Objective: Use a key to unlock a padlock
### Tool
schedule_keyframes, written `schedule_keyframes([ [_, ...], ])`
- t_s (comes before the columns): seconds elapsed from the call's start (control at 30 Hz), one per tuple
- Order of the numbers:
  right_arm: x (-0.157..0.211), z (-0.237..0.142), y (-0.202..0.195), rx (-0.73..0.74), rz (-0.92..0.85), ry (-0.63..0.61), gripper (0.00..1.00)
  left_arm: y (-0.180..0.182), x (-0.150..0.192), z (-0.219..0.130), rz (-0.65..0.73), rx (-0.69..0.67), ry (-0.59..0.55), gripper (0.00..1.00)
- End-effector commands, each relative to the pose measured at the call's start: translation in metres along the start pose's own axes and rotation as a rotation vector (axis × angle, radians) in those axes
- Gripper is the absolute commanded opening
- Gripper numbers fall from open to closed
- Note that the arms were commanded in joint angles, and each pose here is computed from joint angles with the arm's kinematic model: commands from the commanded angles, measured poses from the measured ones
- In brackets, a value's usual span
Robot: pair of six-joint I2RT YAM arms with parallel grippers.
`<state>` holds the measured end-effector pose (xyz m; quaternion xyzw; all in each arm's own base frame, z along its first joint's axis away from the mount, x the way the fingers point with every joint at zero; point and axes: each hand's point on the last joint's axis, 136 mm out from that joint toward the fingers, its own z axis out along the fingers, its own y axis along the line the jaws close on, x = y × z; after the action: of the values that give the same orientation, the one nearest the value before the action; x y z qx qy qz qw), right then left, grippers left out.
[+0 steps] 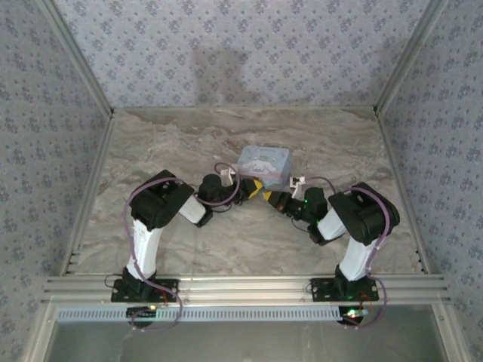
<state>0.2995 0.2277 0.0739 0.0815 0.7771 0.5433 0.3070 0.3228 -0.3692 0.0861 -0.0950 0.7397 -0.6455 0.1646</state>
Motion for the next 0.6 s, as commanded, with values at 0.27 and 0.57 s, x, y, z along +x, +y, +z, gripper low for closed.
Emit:
schedule_keyframes([
  [0.27,-0.010,-0.003,0.014,-0.046,-0.020,-0.028,0.00,0.012,0.011,0.000,-0.047,-0.019,0.033,0.00],
  [0.57,-0.015,0.003,0.016,-0.059,-0.010,-0.033,0.00,0.011,0.014,0.003,-0.048,-0.012,0.045,0.00],
])
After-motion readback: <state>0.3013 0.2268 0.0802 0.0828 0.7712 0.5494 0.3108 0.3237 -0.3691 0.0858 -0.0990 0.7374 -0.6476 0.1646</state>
